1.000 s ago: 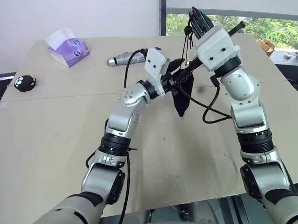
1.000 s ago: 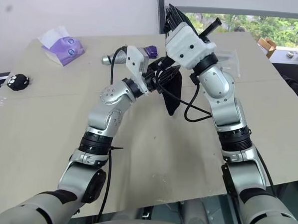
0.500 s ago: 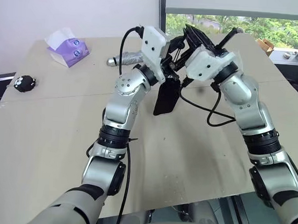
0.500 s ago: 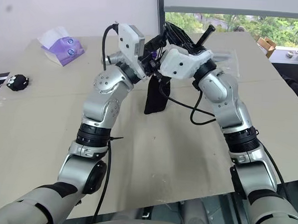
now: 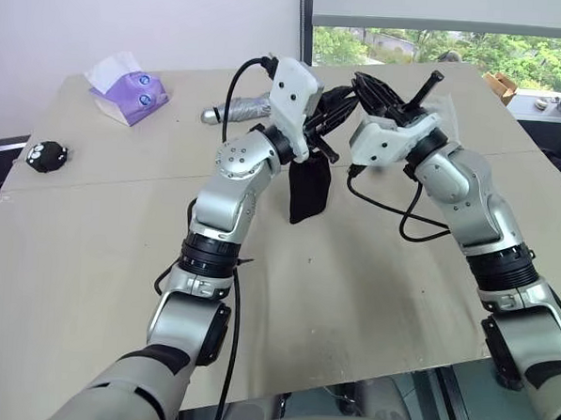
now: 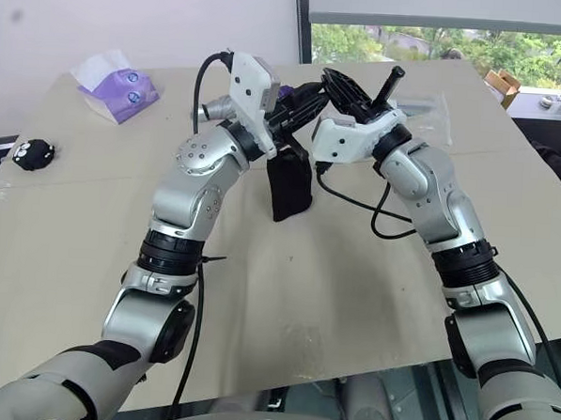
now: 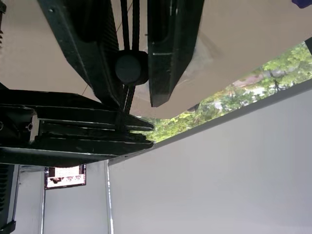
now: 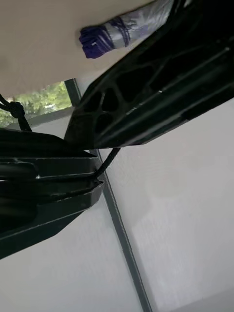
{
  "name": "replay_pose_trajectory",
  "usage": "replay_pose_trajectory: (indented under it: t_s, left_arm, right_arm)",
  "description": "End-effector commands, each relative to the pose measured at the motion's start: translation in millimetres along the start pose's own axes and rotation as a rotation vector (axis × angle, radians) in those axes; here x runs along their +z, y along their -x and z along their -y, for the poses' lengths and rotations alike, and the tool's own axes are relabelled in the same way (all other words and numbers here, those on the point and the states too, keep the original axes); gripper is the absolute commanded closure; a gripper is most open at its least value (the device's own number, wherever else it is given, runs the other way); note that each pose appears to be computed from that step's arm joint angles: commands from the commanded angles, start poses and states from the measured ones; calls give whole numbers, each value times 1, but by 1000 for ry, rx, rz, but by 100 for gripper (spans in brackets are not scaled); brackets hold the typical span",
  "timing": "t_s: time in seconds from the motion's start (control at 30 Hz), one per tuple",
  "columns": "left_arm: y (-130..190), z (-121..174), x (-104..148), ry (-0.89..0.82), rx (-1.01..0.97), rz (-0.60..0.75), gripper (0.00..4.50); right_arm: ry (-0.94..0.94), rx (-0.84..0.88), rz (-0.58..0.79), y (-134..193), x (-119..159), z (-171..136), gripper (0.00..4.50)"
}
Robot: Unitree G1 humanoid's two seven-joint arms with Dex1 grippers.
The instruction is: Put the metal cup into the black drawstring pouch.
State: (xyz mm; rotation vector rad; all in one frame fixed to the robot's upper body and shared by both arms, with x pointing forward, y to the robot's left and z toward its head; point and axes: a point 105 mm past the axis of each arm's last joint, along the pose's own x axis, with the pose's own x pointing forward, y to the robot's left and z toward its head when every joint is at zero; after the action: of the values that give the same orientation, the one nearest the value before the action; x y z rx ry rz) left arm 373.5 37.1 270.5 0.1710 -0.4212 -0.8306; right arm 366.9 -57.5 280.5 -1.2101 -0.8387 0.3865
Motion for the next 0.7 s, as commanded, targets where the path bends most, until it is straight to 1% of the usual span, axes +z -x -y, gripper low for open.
replay_pose_trajectory:
  t_s: [0.03,0.13,0.27,0.37,0.47,0.63,0.7]
  left_arm:
    - [-5,9,28,-36,-38,88,428]
    - [-4,10,15,-29,-40,38,428]
    - [-2,15,-6,-30,-59,-50,428]
    - [4,19,-31,-50,-72,-137,428]
    - [7,21,-40,-42,-76,-164,428]
    - [9,22,-43,-43,-84,-155,428]
    - [8,22,-36,-25,-80,-103,319]
  right_arm:
    - [-4,-7,8,1,1,0,450]
    - [-40,-109,13,0,4,16,450]
    - [-62,-387,61,3,14,67,450]
    - [-39,-574,98,14,22,103,450]
    - [-13,-656,115,21,25,117,450]
    - [0,-667,130,22,27,119,450]
    - [-23,-619,123,18,25,110,450]
